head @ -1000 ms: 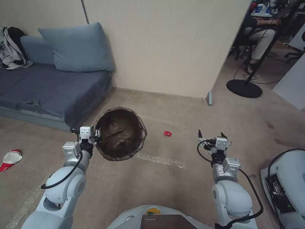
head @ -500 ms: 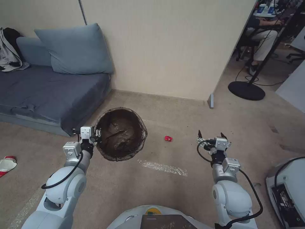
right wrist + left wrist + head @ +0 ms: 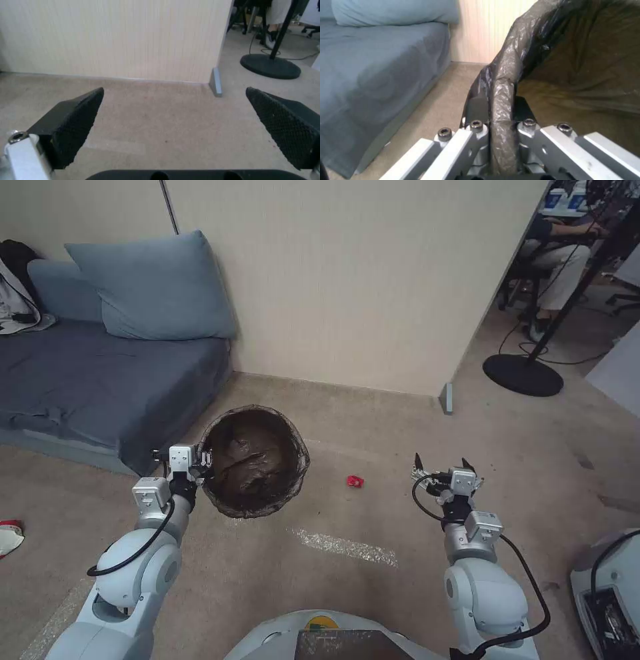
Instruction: Pick up the trash bin, then pick up the garbage from the floor and place it into the trash bin.
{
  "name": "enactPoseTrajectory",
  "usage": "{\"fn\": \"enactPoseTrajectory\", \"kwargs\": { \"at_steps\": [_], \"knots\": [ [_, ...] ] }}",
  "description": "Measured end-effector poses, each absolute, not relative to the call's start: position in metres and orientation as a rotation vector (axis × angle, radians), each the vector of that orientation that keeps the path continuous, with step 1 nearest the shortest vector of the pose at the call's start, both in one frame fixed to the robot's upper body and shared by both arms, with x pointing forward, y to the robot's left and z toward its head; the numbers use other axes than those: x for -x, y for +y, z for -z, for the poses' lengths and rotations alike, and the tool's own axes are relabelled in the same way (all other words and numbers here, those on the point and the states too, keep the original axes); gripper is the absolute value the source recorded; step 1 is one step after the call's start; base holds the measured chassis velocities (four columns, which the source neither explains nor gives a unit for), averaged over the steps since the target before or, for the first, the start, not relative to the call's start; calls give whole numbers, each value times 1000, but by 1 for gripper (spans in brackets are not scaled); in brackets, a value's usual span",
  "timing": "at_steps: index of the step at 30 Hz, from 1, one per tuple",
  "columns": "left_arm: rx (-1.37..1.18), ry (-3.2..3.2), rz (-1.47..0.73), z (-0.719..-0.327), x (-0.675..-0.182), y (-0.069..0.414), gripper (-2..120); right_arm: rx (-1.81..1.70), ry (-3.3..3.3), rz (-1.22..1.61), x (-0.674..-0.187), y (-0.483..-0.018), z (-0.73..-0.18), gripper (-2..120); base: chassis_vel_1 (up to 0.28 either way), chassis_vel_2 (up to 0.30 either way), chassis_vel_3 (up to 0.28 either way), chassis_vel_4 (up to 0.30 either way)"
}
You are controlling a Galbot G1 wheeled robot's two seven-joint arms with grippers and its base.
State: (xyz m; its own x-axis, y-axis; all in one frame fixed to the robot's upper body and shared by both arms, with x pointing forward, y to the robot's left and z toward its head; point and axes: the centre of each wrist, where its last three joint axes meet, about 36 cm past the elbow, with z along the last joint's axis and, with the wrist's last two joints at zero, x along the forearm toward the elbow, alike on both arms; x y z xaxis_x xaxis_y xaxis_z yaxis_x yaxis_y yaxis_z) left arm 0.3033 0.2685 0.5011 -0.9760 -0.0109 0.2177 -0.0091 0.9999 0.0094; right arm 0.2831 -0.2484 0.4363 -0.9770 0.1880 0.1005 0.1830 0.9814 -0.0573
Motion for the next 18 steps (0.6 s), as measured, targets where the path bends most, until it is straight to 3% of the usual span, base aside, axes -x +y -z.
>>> {"fn": "enactPoseTrajectory", "kwargs": {
  "at_steps": [18],
  "knots": [
    [-12, -2919, 19, -504, -303, 270, 4, 262, -3013, -77, -289, -254, -432, 100, -63, 59, 56, -64]
  ]
}}
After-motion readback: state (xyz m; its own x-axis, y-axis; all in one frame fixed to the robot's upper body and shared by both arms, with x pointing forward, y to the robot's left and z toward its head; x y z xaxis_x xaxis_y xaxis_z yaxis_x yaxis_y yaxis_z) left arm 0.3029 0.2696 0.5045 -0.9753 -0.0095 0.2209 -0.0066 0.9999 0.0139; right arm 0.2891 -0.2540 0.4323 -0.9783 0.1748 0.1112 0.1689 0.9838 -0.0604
